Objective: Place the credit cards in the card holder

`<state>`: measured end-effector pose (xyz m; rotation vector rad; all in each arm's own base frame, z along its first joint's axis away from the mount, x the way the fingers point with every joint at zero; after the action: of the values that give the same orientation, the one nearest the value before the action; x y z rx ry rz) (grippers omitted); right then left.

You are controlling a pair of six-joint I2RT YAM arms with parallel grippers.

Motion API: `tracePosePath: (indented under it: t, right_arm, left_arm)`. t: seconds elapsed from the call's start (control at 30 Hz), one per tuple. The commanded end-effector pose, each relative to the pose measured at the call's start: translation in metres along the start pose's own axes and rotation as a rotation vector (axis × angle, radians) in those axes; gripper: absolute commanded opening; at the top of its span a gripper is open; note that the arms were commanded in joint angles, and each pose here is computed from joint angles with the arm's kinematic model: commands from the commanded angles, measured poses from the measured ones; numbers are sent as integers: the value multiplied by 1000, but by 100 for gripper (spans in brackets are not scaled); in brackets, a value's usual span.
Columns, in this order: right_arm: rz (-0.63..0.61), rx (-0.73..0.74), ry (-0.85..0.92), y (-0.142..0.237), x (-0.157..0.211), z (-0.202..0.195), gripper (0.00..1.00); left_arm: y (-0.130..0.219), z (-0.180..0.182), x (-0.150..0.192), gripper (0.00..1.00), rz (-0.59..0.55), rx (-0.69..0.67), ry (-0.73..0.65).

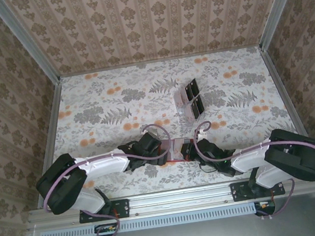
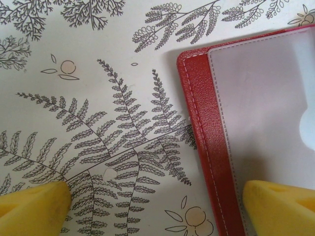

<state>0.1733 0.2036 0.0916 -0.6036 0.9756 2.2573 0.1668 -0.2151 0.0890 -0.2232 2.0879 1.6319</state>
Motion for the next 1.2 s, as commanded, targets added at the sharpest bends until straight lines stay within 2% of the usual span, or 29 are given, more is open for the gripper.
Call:
tracePosePath:
  t: [0.0,1.17]
  right_arm:
    - [28,19,4,2,6,-5,0]
    - [90,37,-11,-14,18,-8,0]
  left_arm:
    - [-6,9,11,100,36,-39,16]
    - [-6,10,12,100,35,-40,17]
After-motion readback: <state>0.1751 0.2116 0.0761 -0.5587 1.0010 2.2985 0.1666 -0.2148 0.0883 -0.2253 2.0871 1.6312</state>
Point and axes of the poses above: each hand's point on the last joint's axis, 136 mm out from that joint toward the fingers, its own y axis back along the fingers, its own z axis along the line the jaws close on, x = y × z, the point moved 8 cm from there along y, back along the fingers, and after that the axes turned 11 degrees about y, right-handed, at the moved point
